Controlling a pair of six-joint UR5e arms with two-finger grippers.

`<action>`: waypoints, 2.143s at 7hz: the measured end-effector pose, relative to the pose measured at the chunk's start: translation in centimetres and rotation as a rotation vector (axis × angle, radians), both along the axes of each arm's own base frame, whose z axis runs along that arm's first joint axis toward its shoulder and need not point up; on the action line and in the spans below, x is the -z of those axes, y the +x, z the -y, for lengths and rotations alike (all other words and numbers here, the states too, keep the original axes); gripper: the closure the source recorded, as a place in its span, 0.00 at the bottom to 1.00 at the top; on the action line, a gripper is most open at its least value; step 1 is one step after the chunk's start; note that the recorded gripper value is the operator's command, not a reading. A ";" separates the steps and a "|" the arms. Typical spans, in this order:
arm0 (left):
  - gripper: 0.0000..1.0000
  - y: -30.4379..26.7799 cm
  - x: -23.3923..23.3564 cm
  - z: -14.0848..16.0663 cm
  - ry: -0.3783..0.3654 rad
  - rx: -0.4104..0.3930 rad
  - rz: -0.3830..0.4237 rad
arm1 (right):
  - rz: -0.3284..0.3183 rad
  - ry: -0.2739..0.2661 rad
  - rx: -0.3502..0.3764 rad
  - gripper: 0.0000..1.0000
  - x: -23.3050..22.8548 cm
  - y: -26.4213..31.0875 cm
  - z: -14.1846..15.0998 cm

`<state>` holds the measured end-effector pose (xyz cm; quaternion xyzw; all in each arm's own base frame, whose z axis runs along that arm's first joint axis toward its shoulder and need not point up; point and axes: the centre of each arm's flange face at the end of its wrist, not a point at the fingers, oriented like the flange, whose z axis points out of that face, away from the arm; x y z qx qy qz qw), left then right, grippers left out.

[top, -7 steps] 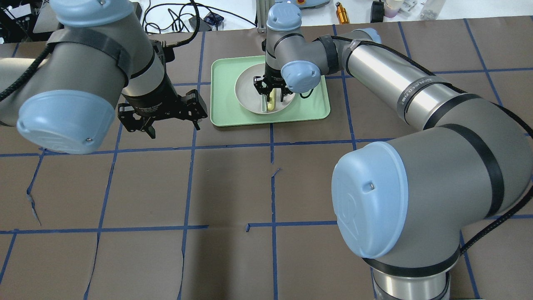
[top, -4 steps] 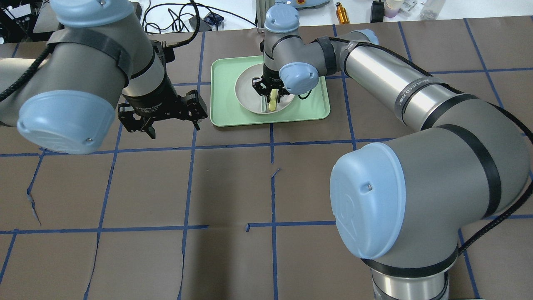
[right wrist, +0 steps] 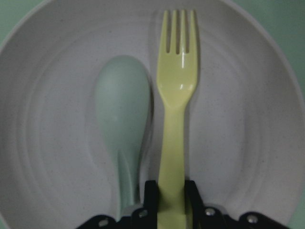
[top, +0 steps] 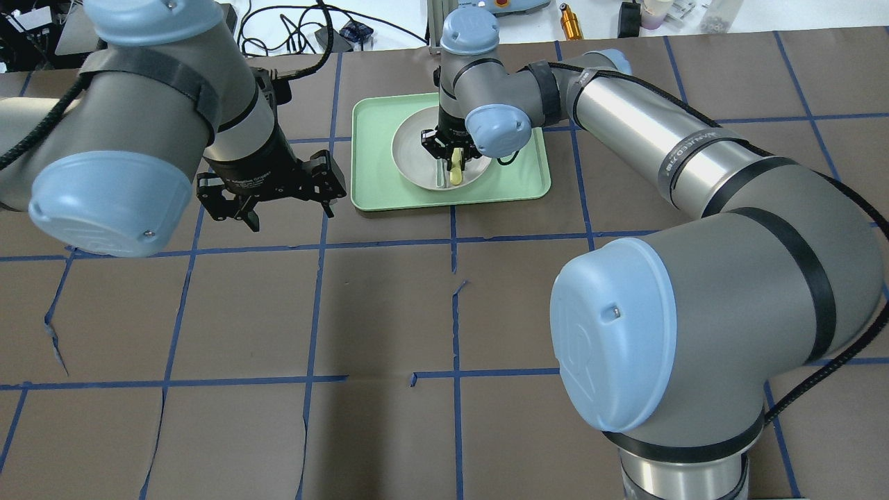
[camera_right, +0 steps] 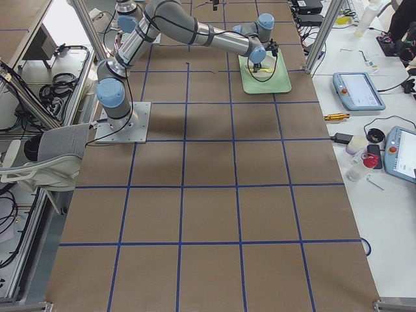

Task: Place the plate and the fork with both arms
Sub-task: 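Lower the right gripper and grasp the yellow fork's handle, then lift the fork out of the plate and lower it onto the tray beside it, then open the right gripper and raise it away from the fork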

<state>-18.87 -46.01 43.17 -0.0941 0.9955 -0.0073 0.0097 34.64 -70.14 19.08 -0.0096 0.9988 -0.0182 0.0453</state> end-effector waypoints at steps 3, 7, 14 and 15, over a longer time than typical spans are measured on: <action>0.00 0.0 0.0 0.0 0.000 0.001 0.000 | -0.010 -0.024 0.002 0.91 -2.6 -0.8 -0.5; 0.00 0.0 0.3 0.2 0.005 0.000 0.001 | -0.095 -0.041 0.050 0.91 -4.0 -7.8 0.6; 0.00 0.0 1.4 0.1 0.026 -0.002 0.000 | -0.099 0.014 -0.003 0.00 -3.2 -11.0 -1.1; 0.00 -0.1 1.4 0.1 0.026 -0.004 0.000 | -0.105 0.020 -0.003 0.00 -6.0 -11.7 -3.0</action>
